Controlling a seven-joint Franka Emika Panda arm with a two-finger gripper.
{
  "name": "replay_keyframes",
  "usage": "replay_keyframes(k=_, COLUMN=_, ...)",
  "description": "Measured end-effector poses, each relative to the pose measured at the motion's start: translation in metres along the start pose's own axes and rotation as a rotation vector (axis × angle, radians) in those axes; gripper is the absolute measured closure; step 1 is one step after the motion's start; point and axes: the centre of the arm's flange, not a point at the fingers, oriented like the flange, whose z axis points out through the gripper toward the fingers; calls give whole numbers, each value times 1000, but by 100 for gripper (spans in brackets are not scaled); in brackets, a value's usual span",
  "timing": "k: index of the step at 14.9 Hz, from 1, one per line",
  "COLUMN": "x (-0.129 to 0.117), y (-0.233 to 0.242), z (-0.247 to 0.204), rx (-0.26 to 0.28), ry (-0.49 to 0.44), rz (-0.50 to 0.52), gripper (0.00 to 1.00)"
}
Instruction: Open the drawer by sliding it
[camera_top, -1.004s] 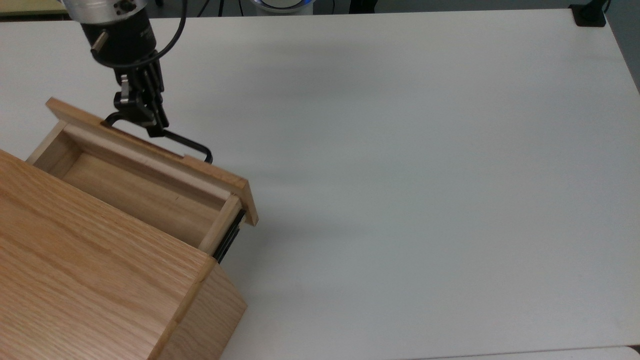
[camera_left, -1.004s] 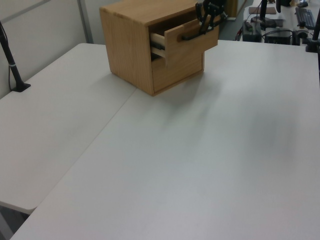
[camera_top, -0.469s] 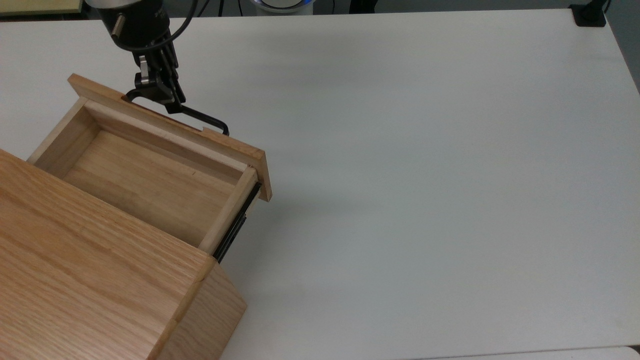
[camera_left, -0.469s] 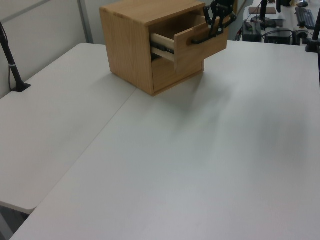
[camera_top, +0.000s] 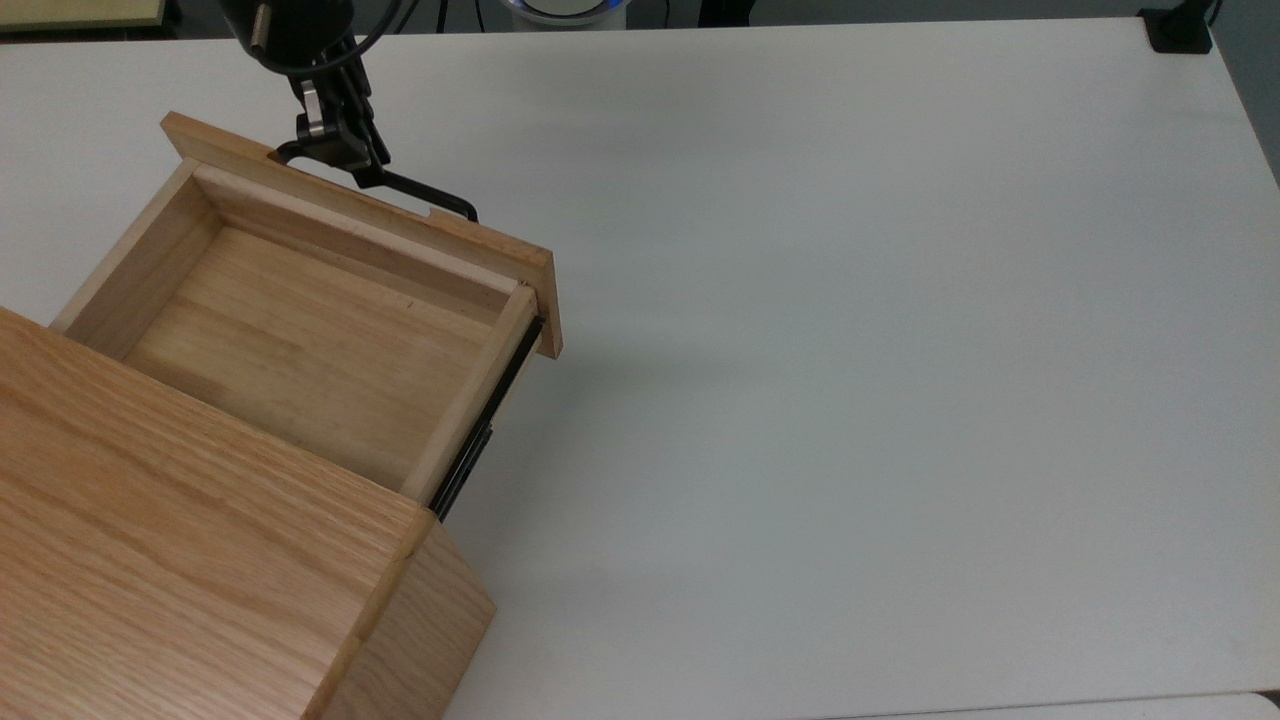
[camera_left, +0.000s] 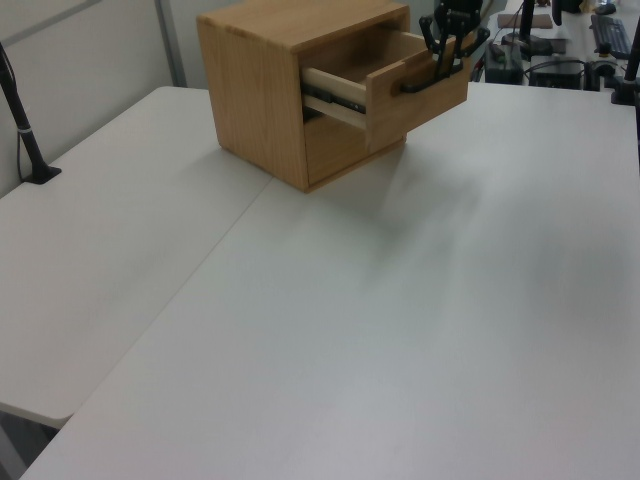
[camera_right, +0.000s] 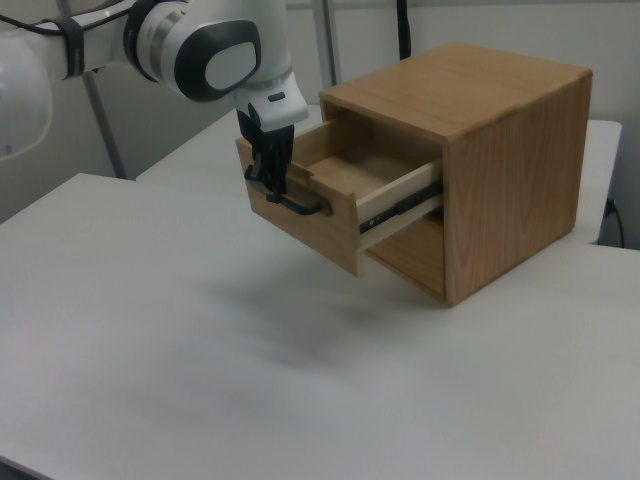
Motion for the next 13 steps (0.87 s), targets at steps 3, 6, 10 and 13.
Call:
replay_keyframes(k=3, x=-3, y=11, z=-3, rx=-32, ry=-14, rz=-28, gripper=83)
replay_keyframes(k=6, x=-4, y=23, z=-6, rx=-74, ry=-37, rz=-68, gripper=83)
replay_keyframes(k=10, x=-22, y=24, z=-4, rx=-105, ry=-71, rz=-261, gripper=59)
replay_keyframes(k=13, x=-35, y=22, z=-9, rx=-101, ry=-74, rz=-322, gripper=22)
